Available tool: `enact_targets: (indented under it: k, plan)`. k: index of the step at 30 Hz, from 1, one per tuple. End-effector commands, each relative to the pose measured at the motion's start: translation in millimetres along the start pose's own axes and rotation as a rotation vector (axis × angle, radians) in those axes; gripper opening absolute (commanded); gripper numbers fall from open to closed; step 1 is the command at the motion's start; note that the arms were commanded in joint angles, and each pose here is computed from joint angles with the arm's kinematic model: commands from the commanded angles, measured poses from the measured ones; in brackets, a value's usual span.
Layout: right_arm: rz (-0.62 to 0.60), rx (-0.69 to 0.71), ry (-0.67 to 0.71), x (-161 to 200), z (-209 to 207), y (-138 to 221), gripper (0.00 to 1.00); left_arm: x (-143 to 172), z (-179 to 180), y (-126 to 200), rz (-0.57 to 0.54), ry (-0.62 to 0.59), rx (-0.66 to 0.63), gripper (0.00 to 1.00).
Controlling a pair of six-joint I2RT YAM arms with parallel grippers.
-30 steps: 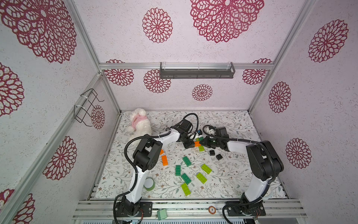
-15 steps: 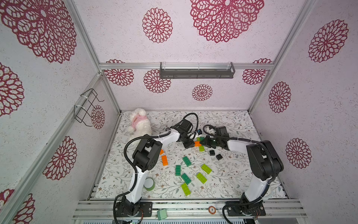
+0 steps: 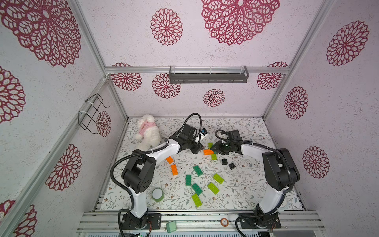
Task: Assemble a small pinwheel with lego
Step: Assemble the lego brick with the lego brick, then adjust the lego brick at the center of the board.
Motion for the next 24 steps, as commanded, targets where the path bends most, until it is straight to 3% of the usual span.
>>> enact_targets:
  k: [1, 8, 14, 15, 17, 20, 24]
  plan:
    - [-0.036, -0.008, 0.05, 8.9, 15.6, 33.6, 0.36, -33.6, 5.2, 42.2, -0.224, 0.096, -0.1, 0.48]
    - [-0.06, 0.174, 0.011, 57.5, -17.6, 72.0, 0.52, -35.4, -8.7, 105.9, -0.307, 0.195, -0.199, 0.53]
    - [-0.028, 0.337, 0.009, 106.3, -41.6, 85.7, 0.58, -26.2, -6.1, 152.7, -0.37, 0.286, -0.26, 0.62]
    - [-0.021, 0.353, 0.021, 113.3, -42.8, 86.0, 0.59, -23.1, -4.7, 158.0, -0.383, 0.316, -0.26, 0.67]
    - [-0.01, 0.383, 0.049, 125.1, -44.2, 83.6, 0.62, -17.5, -2.8, 164.8, -0.414, 0.371, -0.241, 0.88]
    - [0.03, 0.411, 0.067, 138.1, -50.4, 73.6, 0.63, -8.9, 2.1, 170.2, -0.475, 0.468, -0.186, 0.97]
    - [0.046, 0.439, 0.108, 146.4, -53.3, 61.8, 0.64, 6.6, 11.5, 170.7, -0.492, 0.587, -0.181, 0.97]
Point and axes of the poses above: each gripper's point midway between its finger pads, its own y axis back along the fingers, its own z axis along the line the jaws close on, x = y × z, the point moved 8 cm from there along y, back along the fingers, and after that the axes turned 14 degrees about -y, right-handed, at the moved point
